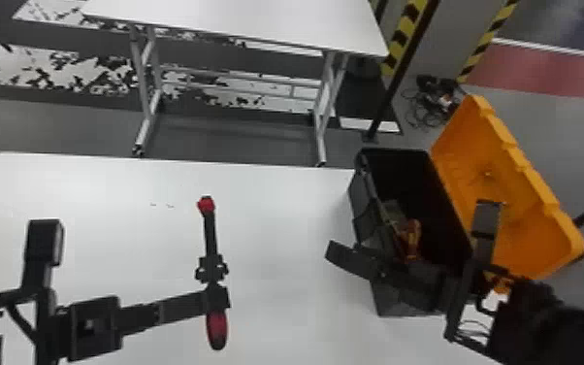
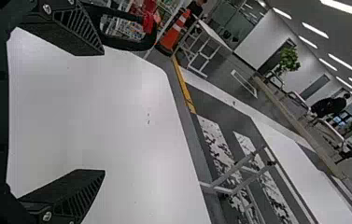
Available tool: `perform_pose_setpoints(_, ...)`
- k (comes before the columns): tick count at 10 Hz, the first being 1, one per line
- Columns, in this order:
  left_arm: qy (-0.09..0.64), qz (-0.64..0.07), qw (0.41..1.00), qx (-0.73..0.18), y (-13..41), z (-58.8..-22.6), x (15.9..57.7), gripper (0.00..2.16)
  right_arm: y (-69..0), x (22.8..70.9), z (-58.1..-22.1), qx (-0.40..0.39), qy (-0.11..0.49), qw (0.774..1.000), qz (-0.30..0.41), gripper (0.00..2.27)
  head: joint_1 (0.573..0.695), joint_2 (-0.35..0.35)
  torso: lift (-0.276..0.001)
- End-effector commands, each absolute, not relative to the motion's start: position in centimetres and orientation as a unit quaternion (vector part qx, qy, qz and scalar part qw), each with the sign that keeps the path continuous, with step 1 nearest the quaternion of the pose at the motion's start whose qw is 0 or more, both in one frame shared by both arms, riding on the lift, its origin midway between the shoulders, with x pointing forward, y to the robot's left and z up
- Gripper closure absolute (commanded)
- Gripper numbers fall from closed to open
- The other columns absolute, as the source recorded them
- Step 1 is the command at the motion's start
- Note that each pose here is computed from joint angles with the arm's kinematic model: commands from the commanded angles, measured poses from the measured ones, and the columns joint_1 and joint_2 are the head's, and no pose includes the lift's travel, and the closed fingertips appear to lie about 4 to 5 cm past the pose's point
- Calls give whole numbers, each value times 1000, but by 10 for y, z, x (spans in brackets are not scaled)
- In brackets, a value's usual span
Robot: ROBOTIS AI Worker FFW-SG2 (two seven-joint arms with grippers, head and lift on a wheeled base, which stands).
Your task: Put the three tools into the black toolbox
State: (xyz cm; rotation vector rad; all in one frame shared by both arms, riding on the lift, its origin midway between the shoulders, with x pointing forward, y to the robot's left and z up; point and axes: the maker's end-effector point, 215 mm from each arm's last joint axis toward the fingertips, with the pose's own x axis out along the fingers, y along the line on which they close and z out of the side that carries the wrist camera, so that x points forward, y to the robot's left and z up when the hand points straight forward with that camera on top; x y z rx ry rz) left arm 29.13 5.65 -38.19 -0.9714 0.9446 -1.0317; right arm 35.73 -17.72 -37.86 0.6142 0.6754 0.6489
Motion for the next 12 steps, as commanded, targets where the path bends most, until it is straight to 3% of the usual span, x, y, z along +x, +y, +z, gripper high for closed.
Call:
perform_pose_setpoints(1, 424, -464, 644, -436, 48, -383, 276, 2142, -167, 355, -379, 299, 332, 836, 319, 103, 695, -214, -51)
perform_pose_setpoints(7, 428, -508, 609, -434, 14, -369, 251, 2142, -97, 329, -364, 365, 376, 749, 406, 103, 695, -181, -51)
perform_pose_setpoints(9, 430, -506, 608, -436, 15, -371, 245, 2142, -91, 328, -359, 377, 373, 738, 417, 103, 695, -168, -51)
perform_pose_setpoints(12, 437, -505, 606, -433, 12, -375, 240, 2142, -82, 312, -352, 399, 391, 704, 439, 103, 695, -155, -51)
